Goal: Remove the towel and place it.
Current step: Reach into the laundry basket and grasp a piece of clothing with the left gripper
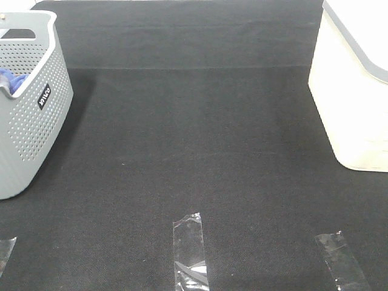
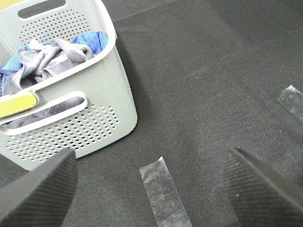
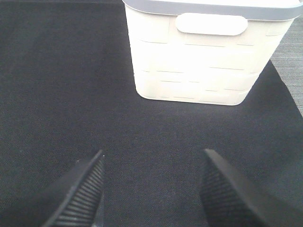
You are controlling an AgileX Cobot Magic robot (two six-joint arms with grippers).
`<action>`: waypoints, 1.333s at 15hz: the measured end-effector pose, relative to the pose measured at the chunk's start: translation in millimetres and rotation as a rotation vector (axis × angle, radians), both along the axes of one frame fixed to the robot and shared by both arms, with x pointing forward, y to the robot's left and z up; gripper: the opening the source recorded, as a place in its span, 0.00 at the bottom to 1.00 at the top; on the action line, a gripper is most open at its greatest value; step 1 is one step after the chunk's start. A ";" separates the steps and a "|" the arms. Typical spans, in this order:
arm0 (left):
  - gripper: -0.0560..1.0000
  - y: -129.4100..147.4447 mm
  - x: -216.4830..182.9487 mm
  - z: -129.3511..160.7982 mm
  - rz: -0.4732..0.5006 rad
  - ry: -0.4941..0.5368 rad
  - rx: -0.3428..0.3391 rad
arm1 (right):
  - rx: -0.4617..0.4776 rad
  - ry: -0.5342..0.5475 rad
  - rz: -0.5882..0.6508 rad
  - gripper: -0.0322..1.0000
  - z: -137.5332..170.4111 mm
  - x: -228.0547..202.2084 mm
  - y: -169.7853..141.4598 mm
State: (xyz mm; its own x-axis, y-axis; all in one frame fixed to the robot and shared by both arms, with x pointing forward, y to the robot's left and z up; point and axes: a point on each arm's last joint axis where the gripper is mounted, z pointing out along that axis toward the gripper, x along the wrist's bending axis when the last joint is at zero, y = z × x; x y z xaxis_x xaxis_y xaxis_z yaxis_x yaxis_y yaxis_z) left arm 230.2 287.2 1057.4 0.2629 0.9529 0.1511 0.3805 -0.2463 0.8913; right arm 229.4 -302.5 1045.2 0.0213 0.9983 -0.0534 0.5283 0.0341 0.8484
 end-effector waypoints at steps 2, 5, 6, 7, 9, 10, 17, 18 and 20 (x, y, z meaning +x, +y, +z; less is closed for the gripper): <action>0.81 0.0 0.0 0.0 0.000 0.000 0.000 | 0.000 0.000 0.000 0.58 0.0 0.0 0.0; 0.81 0.0 0.0 0.0 0.000 0.000 0.000 | 0.000 0.000 0.000 0.58 0.0 0.0 0.0; 0.81 0.0 0.0 0.0 0.000 0.000 0.000 | 0.000 0.000 0.000 0.58 0.0 0.0 0.0; 0.81 0.0 0.0 0.0 0.000 0.000 0.000 | 0.000 0.000 0.000 0.58 0.0 0.0 0.0; 0.81 0.0 0.0 0.0 0.000 0.000 0.000 | 0.000 0.000 0.000 0.58 0.0 0.0 0.0; 0.81 0.0 0.0 0.0 0.000 0.000 0.000 | 0.000 0.000 0.000 0.58 0.0 0.0 0.0; 0.81 0.0 0.0 0.0 0.000 0.000 0.000 | 0.000 0.000 0.000 0.58 0.0 0.0 0.0; 0.81 0.0 0.0 0.0 0.000 0.000 0.000 | 0.000 0.000 0.000 0.58 0.0 0.0 0.0; 0.81 0.0 0.0 0.0 0.000 0.000 0.000 | 0.000 0.000 0.000 0.58 0.0 0.0 0.0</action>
State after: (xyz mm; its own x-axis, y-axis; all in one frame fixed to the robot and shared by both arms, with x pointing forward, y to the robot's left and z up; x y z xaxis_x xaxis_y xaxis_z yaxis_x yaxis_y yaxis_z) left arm 230.2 287.2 1057.4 0.2629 0.9529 0.1511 0.3805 -0.2463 0.8913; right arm 229.4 -302.5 1045.2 0.0213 0.9983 -0.0534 0.5283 0.0341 0.8484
